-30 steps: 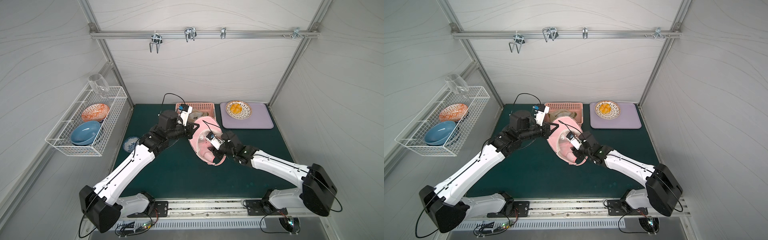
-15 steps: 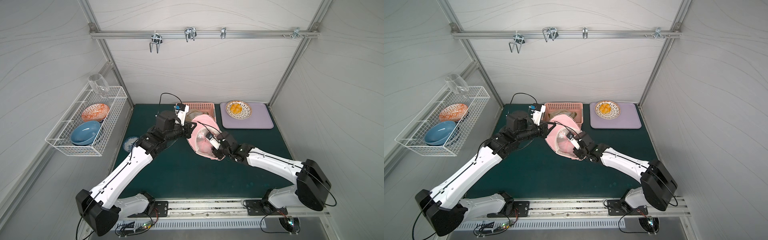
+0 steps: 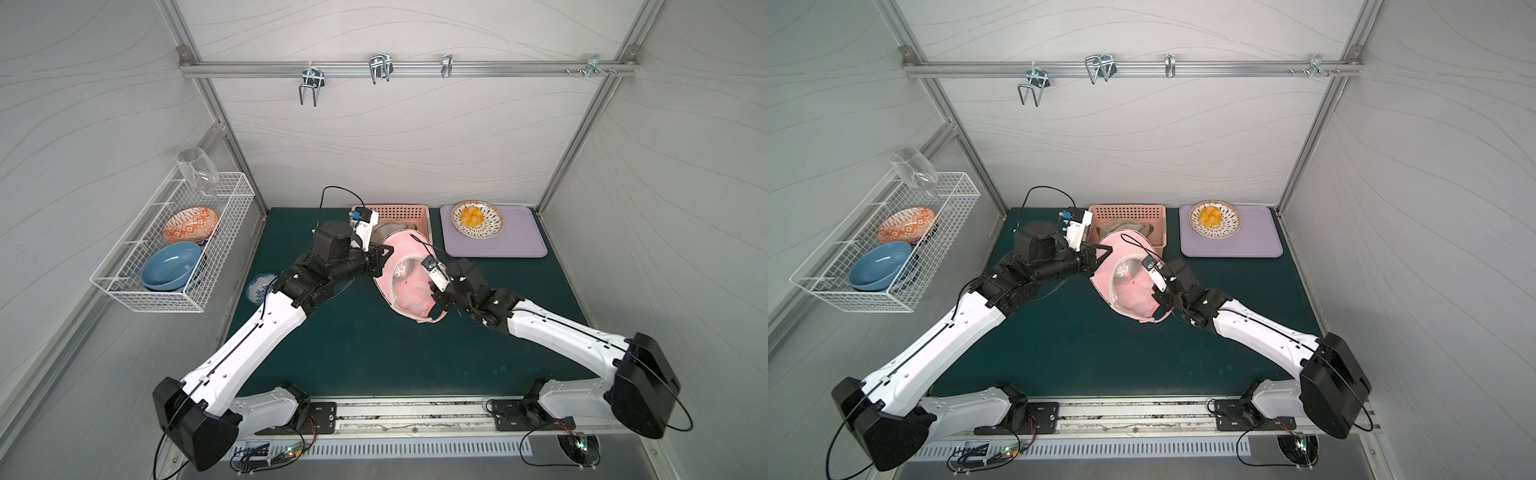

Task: Turn the baseball cap inside out
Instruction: Turn over the baseball cap.

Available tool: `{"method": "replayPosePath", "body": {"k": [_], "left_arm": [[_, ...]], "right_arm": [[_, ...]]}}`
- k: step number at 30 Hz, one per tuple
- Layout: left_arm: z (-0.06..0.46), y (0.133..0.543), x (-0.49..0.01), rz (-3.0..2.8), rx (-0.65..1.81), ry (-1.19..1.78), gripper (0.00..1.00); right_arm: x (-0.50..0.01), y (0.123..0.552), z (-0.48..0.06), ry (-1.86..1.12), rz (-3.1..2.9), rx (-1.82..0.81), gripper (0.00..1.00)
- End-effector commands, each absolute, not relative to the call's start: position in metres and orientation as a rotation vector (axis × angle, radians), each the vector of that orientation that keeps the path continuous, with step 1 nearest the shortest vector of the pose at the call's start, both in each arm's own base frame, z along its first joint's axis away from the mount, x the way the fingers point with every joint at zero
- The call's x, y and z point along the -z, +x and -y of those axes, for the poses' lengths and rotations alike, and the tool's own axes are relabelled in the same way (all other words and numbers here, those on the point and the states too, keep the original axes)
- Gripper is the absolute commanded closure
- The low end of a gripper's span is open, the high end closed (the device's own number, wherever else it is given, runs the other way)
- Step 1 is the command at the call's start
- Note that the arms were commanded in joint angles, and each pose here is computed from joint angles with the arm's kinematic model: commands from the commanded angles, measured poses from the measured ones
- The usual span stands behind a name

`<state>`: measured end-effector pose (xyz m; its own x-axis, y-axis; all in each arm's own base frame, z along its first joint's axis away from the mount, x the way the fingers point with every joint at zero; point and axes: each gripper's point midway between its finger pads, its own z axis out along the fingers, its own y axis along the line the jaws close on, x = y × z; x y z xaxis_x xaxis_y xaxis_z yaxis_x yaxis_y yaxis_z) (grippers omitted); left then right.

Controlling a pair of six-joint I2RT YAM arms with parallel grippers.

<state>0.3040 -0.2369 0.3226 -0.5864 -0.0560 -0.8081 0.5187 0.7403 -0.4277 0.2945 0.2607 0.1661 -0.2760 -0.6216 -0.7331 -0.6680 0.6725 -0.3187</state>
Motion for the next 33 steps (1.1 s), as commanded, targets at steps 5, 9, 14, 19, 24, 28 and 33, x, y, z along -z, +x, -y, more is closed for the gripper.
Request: {"method": "replayPosePath", "body": {"k": [5,9,14,19,24,28,33], "left_arm": [[0.242,0.304,-0.363,-1.947,0.869,0.370,1.00],[0.247,0.304,-0.360,-1.948,0.896,0.381,1.00],[0.256,0.303,-0.361,-1.936,0.968,0.389,1.00],[0.260,0.305,-0.362,-1.936,1.012,0.361,1.00],[0.262,0.306,-0.360,-1.949,1.043,0.329,1.00],[0.266,0.304,-0.361,-1.947,1.100,0.305,1.00],[0.271,0.302,-0.363,-1.940,1.181,0.278,1.00]], "right_arm": [[-0.173,0.296,-0.258,-0.961,-1.993,-0.078,0.63],[-0.209,0.268,-0.283,-1.001,-1.847,-0.361,0.62],[-0.244,0.251,-0.301,-0.975,-1.710,-0.571,0.77],[-0.247,0.251,-0.319,-0.982,-1.670,-0.589,0.93],[-0.244,0.257,-0.330,-0.971,-1.646,-0.547,0.97],[-0.242,0.269,-0.337,-0.938,-1.633,-0.448,1.00],[-0.235,0.287,-0.340,-0.872,-1.647,-0.323,1.00]]}}
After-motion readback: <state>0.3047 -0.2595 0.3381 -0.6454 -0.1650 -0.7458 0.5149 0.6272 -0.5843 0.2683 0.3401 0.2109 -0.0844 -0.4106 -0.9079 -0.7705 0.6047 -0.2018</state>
